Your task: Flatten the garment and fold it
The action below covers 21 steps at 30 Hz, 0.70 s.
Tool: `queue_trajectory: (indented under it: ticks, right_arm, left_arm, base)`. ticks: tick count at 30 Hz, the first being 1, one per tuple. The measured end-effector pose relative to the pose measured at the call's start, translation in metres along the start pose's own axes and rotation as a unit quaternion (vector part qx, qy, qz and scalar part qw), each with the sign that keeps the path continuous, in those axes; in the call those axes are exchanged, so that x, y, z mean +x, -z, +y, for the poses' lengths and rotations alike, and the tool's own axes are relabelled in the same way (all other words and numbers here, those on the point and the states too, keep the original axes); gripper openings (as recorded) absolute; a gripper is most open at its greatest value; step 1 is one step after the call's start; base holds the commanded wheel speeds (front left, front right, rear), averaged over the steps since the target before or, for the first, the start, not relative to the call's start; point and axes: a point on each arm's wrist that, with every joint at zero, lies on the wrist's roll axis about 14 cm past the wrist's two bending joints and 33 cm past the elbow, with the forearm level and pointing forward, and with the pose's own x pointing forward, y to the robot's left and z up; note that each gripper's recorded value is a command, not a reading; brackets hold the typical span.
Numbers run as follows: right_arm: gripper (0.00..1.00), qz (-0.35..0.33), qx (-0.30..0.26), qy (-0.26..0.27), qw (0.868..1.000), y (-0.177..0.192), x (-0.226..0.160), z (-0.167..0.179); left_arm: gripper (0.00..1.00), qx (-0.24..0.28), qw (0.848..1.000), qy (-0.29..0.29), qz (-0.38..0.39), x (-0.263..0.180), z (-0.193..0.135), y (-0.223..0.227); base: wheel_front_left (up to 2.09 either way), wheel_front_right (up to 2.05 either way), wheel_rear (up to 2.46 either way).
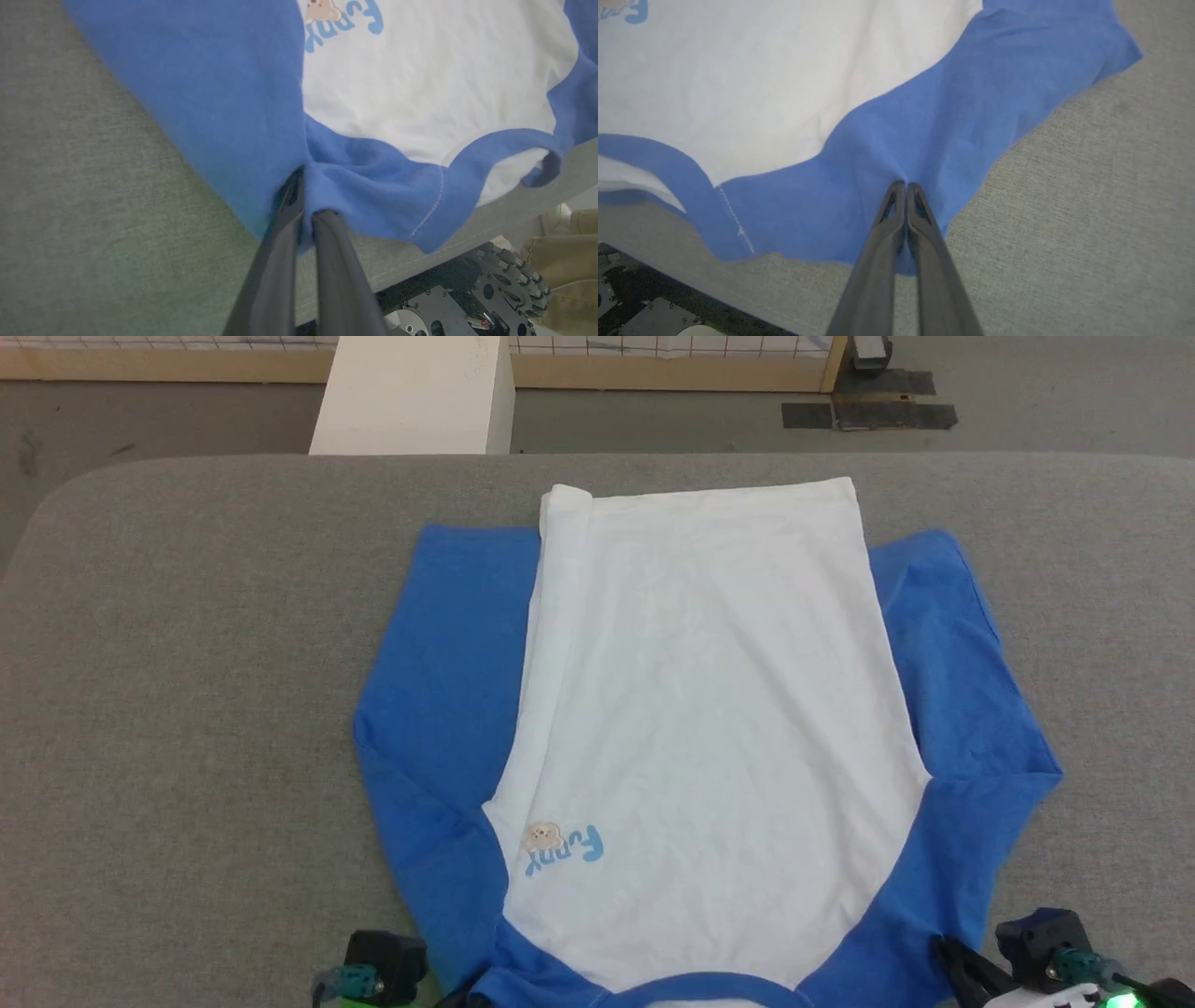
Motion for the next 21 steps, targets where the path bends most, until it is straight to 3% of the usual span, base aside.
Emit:
queue_trajectory:
  ticks: [1, 2, 8, 9, 13, 16, 21]
  right_arm:
    - [0.8, -0.001, -0.006, -0.001, 1.0, 0.0, 0.001, 0.0]
    - [1.0, -0.005, -0.008, 0.0, 1.0, 0.0, 0.001, 0.0]
    - [1.0, -0.055, 0.018, 0.025, 0.998, -0.023, -0.008, -0.014]
    - [1.0, -0.107, 0.035, 0.049, 0.992, -0.051, -0.022, -0.027]
    - [1.0, -0.177, 0.048, 0.089, 0.979, -0.085, -0.044, -0.046]
    - [1.0, -0.228, 0.046, 0.118, 0.965, -0.106, -0.06, -0.055]
    - [1.0, -0.305, 0.029, 0.15, 0.94, -0.137, -0.079, -0.06]
  left_arm:
    - [1.0, 0.002, 1.0, -0.003, -0.002, 0.0, 0.002, 0.0]
    - [1.0, 0.004, 1.0, -0.007, -0.011, 0.0, 0.004, -0.002]
    - [1.0, -0.005, 0.998, -0.025, -0.063, -0.009, 0.01, -0.021]
    - [1.0, -0.026, 0.993, -0.043, -0.11, -0.024, 0.015, -0.039]
    - [1.0, -0.026, 0.978, -0.074, -0.192, -0.045, 0.029, -0.08]
    - [1.0, -0.019, 0.966, -0.082, -0.244, -0.059, 0.03, -0.106]
    - [1.0, 0.009, 0.925, -0.125, -0.36, -0.084, 0.037, -0.148]
  base:
    - [0.0, 0.0, 0.0]
    - [0.0, 0.0, 0.0]
    - [0.0, 0.0, 0.0]
    - [0.0, 0.0, 0.0]
    - [0.0, 0.0, 0.0]
    - [0.0, 0.0, 0.0]
    - [0.0, 0.0, 0.0]
